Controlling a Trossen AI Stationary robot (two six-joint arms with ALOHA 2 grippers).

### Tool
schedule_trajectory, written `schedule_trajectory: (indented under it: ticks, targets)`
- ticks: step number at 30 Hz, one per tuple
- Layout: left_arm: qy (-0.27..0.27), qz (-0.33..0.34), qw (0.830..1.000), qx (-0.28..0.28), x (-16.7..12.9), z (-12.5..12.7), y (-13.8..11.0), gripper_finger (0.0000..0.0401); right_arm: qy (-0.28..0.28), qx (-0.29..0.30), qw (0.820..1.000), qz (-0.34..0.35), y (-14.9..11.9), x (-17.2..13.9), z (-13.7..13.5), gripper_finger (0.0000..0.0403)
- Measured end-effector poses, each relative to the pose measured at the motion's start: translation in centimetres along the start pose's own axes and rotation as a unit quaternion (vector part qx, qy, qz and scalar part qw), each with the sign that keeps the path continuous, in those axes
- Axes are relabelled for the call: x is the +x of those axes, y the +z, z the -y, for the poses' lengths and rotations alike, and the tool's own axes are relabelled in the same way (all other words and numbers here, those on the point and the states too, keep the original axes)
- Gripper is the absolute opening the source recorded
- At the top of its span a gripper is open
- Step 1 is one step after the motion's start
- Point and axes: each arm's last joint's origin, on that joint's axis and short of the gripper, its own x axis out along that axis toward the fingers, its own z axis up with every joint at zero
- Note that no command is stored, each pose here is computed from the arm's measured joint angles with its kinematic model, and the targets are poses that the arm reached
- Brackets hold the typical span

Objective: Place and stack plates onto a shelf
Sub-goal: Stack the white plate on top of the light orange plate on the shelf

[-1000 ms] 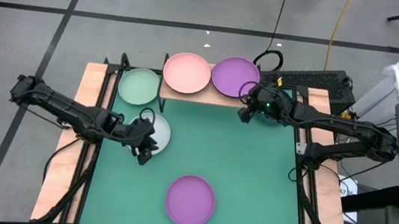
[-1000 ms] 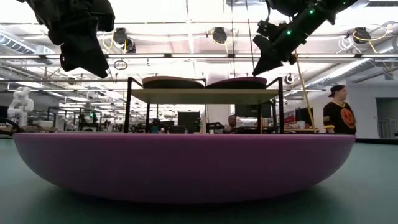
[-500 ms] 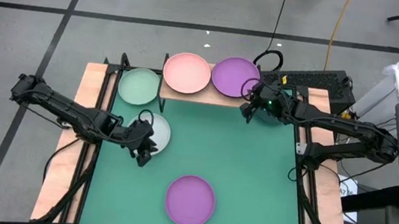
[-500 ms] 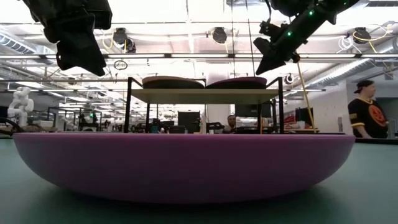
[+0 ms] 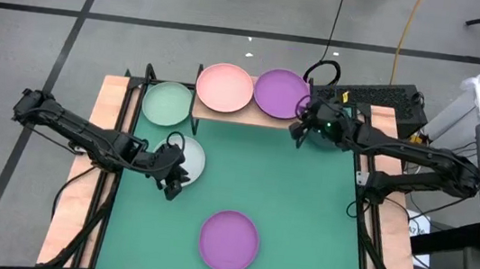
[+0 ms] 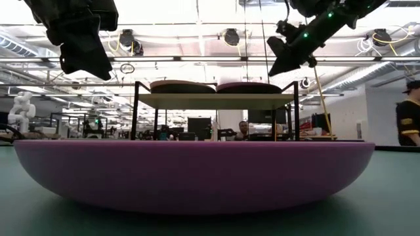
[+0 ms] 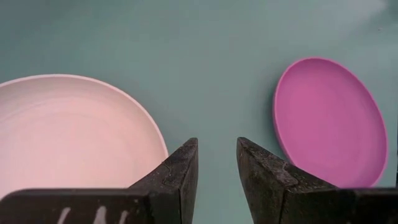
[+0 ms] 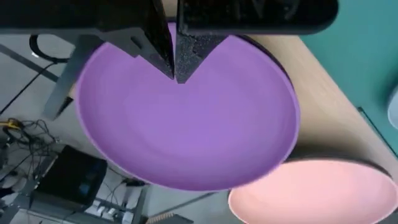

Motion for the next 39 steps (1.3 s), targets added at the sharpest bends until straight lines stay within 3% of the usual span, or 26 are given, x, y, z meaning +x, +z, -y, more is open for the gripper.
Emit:
schedule_trajectory:
  ticks: [10,19,27,39]
  targets:
    - [0.027,-0.01,1.0,0.007,0.0,-0.4,-0.3,0.0115,0.016,0.065,0.996,0.063,1.4,-3.4,0.7,0.0]
    - [0.053,-0.003,0.998,0.014,0.0,-0.7,-0.3,0.0115,0.053,0.106,0.992,0.03,0.8,-2.4,-0.5,0.0]
    - [0.082,-0.038,0.996,0.013,-0.2,-1.2,-1.1,0.0115,0.089,0.116,0.989,0.017,0.3,-2.8,-2.3,0.0]
    - [0.095,-0.054,0.994,-0.01,-0.1,-1.3,-2.3,0.0127,0.235,0.122,0.964,-0.018,-0.3,-5.2,-5.1,0.0]
